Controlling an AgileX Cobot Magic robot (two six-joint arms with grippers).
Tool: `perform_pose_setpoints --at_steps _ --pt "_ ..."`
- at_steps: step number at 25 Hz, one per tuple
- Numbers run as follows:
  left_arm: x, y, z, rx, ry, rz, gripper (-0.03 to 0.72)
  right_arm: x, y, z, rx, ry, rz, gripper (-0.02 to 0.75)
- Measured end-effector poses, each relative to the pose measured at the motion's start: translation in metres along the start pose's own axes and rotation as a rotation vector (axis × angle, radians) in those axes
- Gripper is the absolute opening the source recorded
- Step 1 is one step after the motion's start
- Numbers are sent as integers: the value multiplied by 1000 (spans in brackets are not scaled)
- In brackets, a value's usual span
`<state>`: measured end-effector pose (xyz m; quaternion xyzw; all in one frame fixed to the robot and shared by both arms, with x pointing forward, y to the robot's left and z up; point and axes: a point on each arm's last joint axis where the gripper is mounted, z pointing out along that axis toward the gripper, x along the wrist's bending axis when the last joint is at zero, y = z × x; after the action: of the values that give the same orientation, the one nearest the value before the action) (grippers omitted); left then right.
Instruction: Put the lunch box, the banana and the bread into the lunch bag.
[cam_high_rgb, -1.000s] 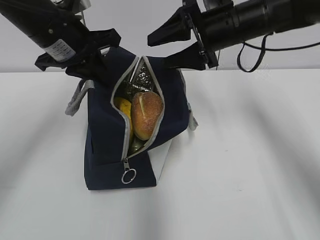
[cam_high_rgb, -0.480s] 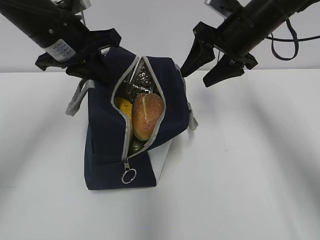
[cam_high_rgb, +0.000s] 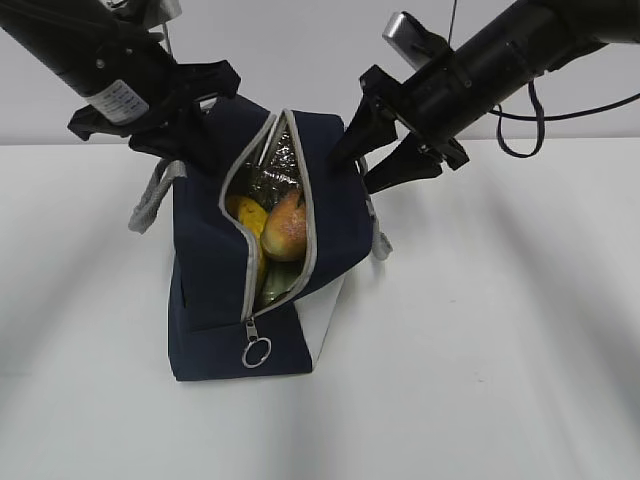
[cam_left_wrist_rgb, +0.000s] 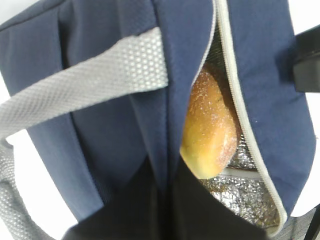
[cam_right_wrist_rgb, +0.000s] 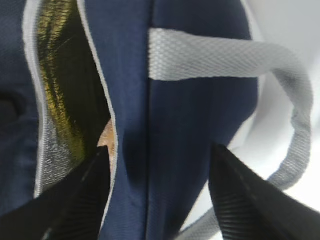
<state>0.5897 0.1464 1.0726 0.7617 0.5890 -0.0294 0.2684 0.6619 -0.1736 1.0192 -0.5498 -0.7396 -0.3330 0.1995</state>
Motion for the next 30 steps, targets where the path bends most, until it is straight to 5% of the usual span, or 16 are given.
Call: perform_pose_setpoints --at_steps 6,14,19,30 --pt "0 0 0 2 3 2 -3 15 -3 20 39 27 -48 411" --pt "-1 0 0 2 -9 -4 -3 17 -3 22 40 24 -60 15" --pt "-10 0 2 -9 -53 -15 -3 21 -5 13 43 -32 -99 -5" --pt "-74 -10 16 -55 -185 59 -3 61 -21 -57 -13 -277 -201 -7"
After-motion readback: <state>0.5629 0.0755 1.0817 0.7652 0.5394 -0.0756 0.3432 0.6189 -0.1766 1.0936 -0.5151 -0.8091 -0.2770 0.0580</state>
